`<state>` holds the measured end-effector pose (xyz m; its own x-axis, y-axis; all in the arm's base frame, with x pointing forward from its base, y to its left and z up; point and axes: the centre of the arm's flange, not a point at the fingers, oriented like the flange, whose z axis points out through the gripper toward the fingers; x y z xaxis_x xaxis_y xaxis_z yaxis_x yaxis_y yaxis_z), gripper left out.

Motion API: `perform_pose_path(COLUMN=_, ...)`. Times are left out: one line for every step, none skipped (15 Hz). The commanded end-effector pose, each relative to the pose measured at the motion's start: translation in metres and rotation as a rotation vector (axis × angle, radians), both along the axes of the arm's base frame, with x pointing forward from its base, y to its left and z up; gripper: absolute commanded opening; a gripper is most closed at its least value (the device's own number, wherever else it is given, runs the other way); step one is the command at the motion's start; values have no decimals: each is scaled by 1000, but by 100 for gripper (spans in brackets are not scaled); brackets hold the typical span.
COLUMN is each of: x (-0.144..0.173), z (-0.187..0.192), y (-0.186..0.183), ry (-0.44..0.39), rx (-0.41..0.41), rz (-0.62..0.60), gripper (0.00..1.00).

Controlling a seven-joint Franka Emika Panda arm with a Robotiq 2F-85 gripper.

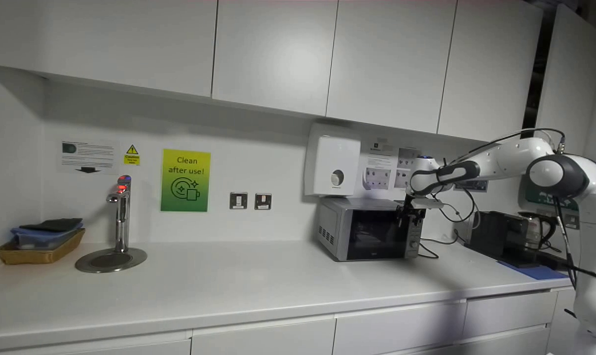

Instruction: Close the microwave door

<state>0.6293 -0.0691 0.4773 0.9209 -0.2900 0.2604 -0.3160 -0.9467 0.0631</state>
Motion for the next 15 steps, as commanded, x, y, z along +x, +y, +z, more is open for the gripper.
perform_pose_path(x=-23, z=27, y=16, ry=5, rx=111, rz=44, gripper=100)
perform_pose_path(x=-25, z=27, y=17, ry=14, rx=126, rz=52, gripper=100)
perform_pose_path(x=-27, z=27, y=19, ry=22, rx=136, rz=60, gripper=100)
perform_pose_path(x=-29, z=28, y=21, ry=23, rx=134, rz=64, gripper=100)
perform_pose_path(x=-31, z=28, y=22, ry=23, rx=133, rz=66, gripper=100)
perform_pose_path(x=-31, z=28, y=22, ry=24, rx=133, rz=67, gripper=100)
perform_pose_path(x=-32, z=29, y=23, ry=25, rx=133, rz=66, gripper=100)
perform_pose_path(x=-35, z=31, y=31, ry=33, rx=183, rz=80, gripper=100)
perform_pose_path(x=-40, z=37, y=42, ry=50, rx=238, rz=107, gripper=100)
perform_pose_path(x=-45, z=44, y=50, ry=68, rx=291, rz=135, gripper=100)
perform_pose_path(x=-53, z=50, y=59, ry=86, rx=344, rz=167, gripper=100)
perform_pose_path(x=-59, z=57, y=66, ry=104, rx=394, rz=199, gripper=100)
perform_pose_path(x=-65, z=63, y=72, ry=117, rx=425, rz=220, gripper=100)
perform_pose_path(x=-71, z=69, y=78, ry=131, rx=448, rz=237, gripper=100)
perform_pose_path(x=-76, z=72, y=81, ry=148, rx=458, rz=254, gripper=100)
